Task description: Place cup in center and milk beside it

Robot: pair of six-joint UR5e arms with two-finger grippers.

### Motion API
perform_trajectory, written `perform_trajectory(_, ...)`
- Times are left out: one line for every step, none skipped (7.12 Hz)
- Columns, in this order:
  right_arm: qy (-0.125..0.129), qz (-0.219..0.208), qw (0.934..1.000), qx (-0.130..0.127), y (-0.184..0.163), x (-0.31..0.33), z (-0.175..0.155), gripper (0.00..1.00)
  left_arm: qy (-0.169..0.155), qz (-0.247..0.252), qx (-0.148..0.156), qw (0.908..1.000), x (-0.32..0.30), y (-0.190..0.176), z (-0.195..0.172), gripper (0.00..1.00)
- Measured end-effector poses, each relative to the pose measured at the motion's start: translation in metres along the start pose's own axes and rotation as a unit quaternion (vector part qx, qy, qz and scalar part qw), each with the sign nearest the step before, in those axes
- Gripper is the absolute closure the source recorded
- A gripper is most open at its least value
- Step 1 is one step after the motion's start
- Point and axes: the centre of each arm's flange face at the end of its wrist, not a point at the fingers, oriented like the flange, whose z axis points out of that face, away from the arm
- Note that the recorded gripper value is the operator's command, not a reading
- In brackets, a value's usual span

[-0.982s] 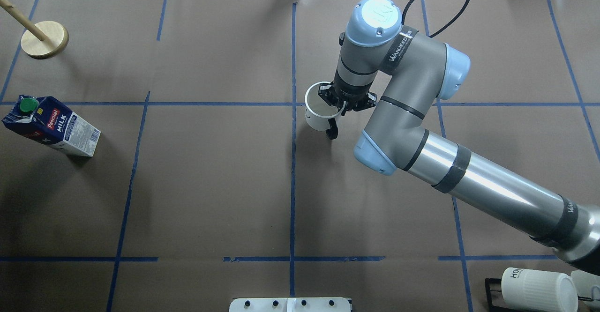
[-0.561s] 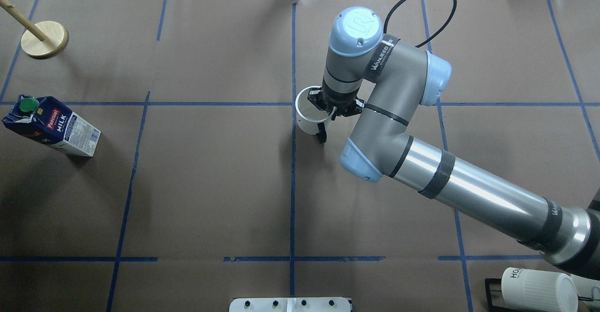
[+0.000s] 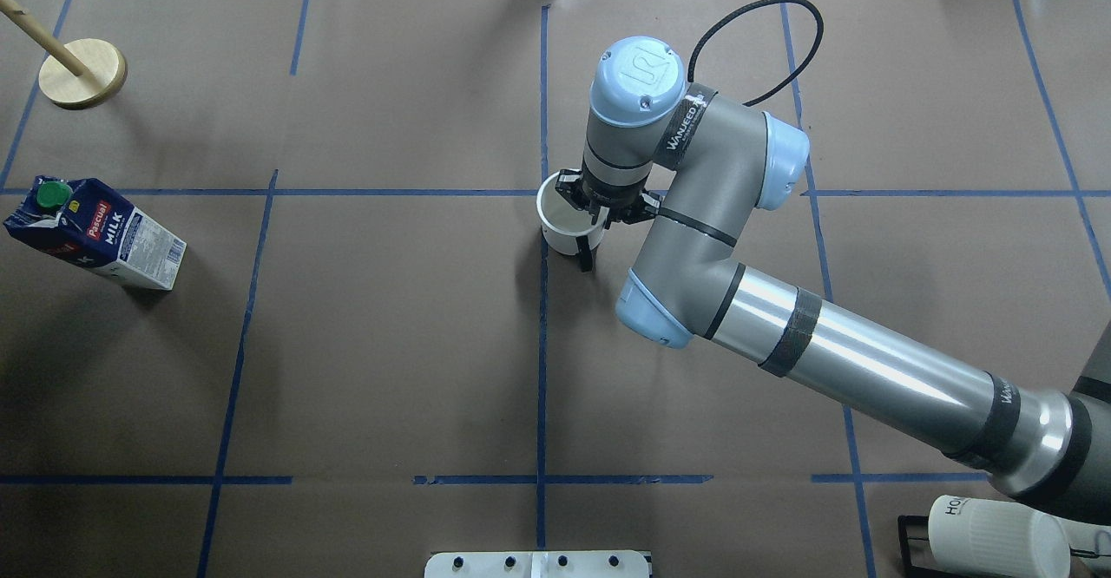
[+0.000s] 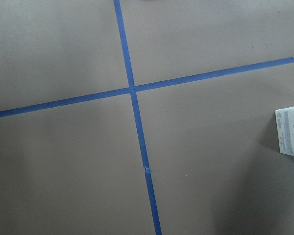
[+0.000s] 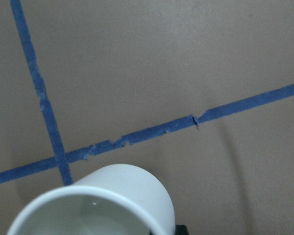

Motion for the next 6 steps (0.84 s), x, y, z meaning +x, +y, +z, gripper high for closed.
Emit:
perform_trajectory(-0.005,-0.002,1.0,0.002,-0.001,-0.001,0.0,0.0,0.0,0.001,0.001,1.0,0.001,0.0,-0.001,0.0)
perform_trajectory(-0.012,-0.003,0.9999,0.003,-0.003,-0.003,-0.008,0.0,0.0,0.001,0.001,1.0,0.001,0.0,-0.001,0.0)
perform_trajectory(-0.02,-0.002,0.9998,0.003,-0.007,-0.003,-0.024,0.0,0.0,0.002,0.001,1.0,0.002,-0.001,-0.001,0.0)
perform_trajectory(-0.024,0.001,0.9997,-0.001,-0.016,0.001,-0.05,0.0,0.0,0.004,0.004,1.0,0.004,-0.002,-0.002,0.0)
perform_trajectory(-0.022,-0.004,0.9997,-0.005,-0.03,0.011,-0.082,0.0,-0.002,0.016,0.017,0.9997,0.007,-0.006,-0.005,0.0)
perform_trajectory(-0.015,-0.016,0.9997,-0.01,-0.052,0.031,-0.112,0.0,-0.005,0.038,0.041,0.9984,0.012,-0.011,-0.01,0.0)
